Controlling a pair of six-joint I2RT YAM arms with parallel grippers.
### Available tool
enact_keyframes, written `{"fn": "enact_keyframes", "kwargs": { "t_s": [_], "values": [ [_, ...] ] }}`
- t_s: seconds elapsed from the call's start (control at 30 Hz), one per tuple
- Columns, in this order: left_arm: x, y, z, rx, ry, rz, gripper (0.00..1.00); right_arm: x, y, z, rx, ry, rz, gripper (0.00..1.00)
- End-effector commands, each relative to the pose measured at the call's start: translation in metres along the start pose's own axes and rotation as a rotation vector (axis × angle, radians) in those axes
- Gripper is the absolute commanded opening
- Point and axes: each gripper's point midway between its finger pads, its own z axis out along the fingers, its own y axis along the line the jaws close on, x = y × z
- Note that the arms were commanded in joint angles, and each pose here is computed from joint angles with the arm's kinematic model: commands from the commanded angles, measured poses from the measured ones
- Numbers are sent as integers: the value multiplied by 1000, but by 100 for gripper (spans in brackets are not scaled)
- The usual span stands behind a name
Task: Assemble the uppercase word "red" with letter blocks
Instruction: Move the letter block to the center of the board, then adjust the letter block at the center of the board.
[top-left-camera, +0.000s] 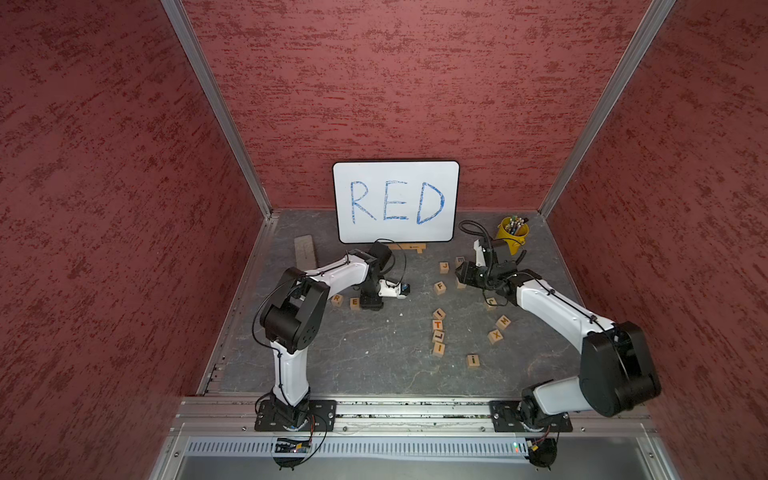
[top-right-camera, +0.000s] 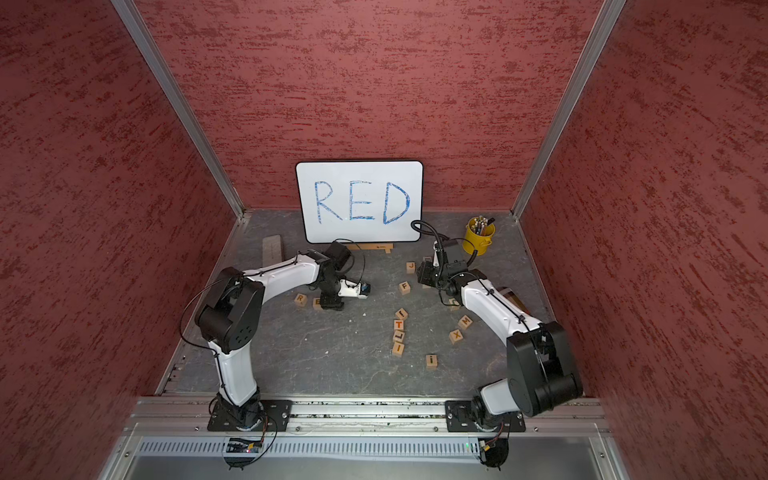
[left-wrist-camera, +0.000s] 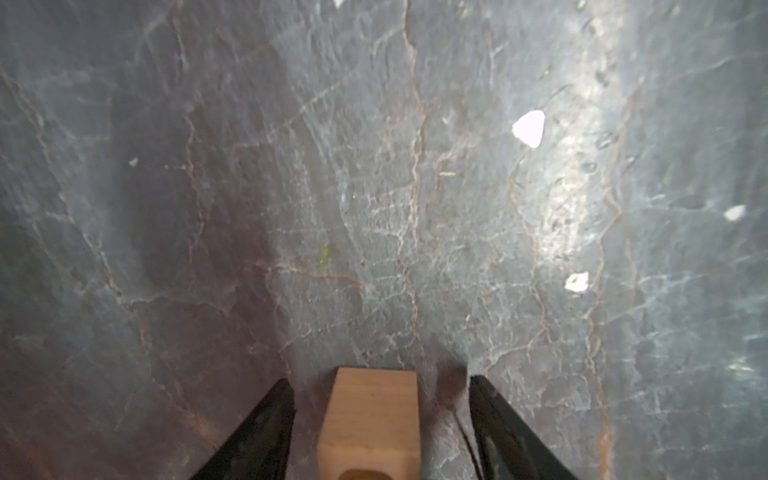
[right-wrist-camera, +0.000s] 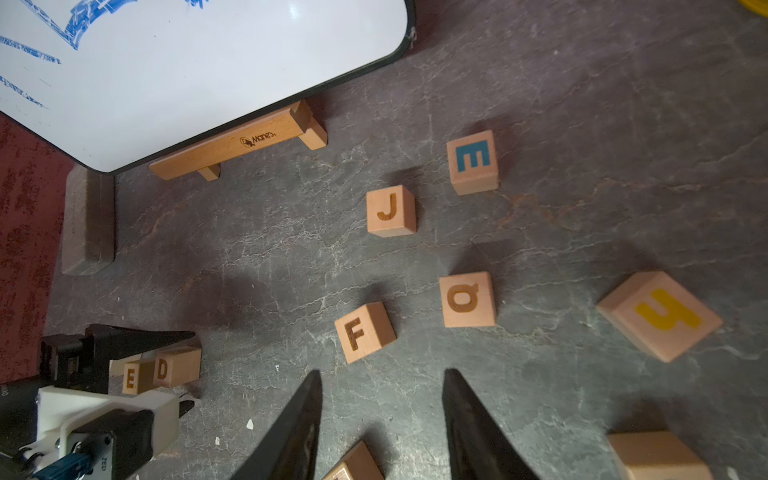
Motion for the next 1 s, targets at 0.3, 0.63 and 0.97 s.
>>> {"fn": "enact_keyframes", "kwargs": {
  "t_s": [0.3, 0.63, 0.97],
  "values": [
    [-5, 31, -79, -93, -137, -203, 95, -10, 5, -1, -27, -34, 13, 49],
    [45, 13, -77, -130, -84, -286, 99, -11, 10, 11, -58, -20, 21, 49],
    [60, 10, -47, -163, -27, -231, 100, -11, 11, 7, -53, -24, 22, 49]
  ]
}}
